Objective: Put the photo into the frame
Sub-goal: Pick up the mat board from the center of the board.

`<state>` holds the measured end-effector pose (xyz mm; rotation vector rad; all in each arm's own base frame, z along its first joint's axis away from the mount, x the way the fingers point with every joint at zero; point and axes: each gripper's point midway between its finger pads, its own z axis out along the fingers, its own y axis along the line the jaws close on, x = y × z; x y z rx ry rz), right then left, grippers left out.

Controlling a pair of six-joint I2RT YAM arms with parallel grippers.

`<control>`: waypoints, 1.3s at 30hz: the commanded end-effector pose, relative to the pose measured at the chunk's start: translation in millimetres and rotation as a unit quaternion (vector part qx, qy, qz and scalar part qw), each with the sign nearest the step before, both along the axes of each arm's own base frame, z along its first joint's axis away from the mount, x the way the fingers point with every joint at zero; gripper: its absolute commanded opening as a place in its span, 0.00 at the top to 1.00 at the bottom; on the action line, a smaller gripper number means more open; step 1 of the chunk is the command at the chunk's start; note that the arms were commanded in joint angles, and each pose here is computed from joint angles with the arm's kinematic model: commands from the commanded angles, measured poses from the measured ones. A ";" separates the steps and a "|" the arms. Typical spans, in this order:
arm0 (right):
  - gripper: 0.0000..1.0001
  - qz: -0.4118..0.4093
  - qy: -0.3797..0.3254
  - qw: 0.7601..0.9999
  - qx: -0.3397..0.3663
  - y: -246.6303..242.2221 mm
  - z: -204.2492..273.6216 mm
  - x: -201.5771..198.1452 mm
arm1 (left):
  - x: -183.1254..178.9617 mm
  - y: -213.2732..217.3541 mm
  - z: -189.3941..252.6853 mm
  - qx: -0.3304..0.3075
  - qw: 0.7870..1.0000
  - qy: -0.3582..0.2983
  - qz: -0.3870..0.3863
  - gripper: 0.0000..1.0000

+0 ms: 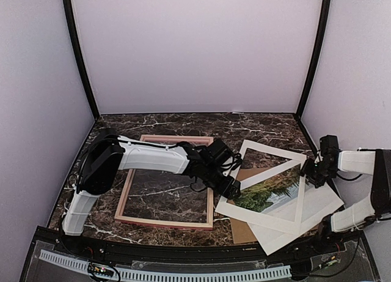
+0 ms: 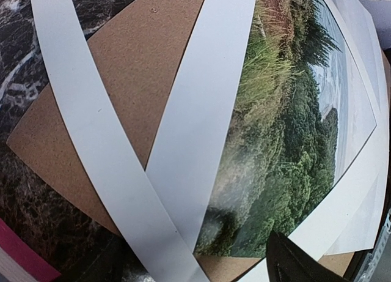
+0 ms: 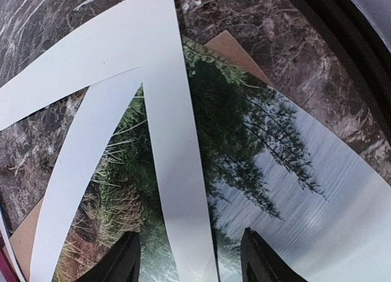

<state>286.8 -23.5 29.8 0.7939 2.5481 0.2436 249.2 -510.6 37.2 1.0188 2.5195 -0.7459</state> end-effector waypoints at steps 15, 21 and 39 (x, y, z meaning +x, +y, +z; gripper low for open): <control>0.56 0.031 -0.070 0.988 0.132 23.3 10.0 8.0 | -7.5 21.0 -12.5 0.025 0.999 0.012 0.019 0.18; 0.62 0.052 -0.105 0.978 0.171 31.6 25.7 14.1 | -7.8 22.0 -15.1 0.026 0.999 0.013 0.020 0.18; 0.83 0.088 -0.129 0.972 0.176 35.9 33.4 11.0 | -7.2 22.3 -12.4 0.022 0.999 0.010 0.023 0.18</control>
